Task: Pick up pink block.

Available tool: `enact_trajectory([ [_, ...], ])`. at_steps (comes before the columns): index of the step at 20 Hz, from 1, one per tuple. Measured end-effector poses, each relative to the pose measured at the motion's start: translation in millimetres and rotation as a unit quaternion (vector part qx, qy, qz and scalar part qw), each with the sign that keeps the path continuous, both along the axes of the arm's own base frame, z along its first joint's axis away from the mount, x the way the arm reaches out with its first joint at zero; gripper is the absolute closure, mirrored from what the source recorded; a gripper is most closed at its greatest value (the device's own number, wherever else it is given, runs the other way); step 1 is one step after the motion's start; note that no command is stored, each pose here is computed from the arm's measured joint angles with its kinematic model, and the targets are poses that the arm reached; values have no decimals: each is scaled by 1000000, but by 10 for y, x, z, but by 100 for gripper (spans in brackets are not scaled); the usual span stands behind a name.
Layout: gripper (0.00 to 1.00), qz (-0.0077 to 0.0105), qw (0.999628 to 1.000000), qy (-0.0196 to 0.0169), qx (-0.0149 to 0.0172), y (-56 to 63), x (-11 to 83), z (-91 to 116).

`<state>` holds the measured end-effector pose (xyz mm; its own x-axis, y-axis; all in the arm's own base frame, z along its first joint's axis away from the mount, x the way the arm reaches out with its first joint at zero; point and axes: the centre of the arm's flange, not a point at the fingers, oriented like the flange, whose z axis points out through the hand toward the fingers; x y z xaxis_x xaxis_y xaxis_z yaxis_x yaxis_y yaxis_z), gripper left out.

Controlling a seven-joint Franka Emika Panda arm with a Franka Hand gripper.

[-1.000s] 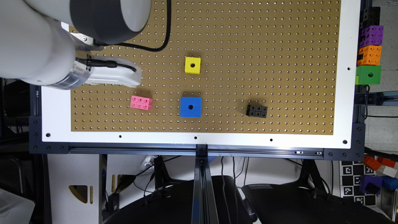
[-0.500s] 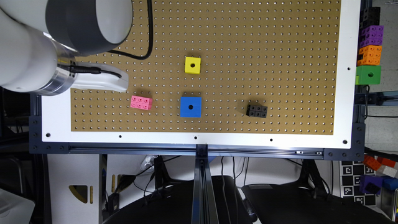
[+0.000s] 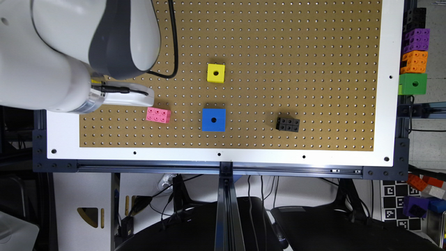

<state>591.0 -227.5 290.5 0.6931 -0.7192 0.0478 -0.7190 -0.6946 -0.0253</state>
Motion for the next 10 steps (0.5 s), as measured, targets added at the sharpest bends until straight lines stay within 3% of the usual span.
enact_trajectory([
  [3, 0, 5852, 999972, -4577, 1155, 58, 73, 16],
  [6, 0, 10484, 999902, -8673, 3202, 135, 139, 31],
  [8, 0, 12589, 999869, -9168, 4298, 164, 159, 26],
  [10, 0, 14108, 999861, -6355, 6182, 191, 171, -29],
])
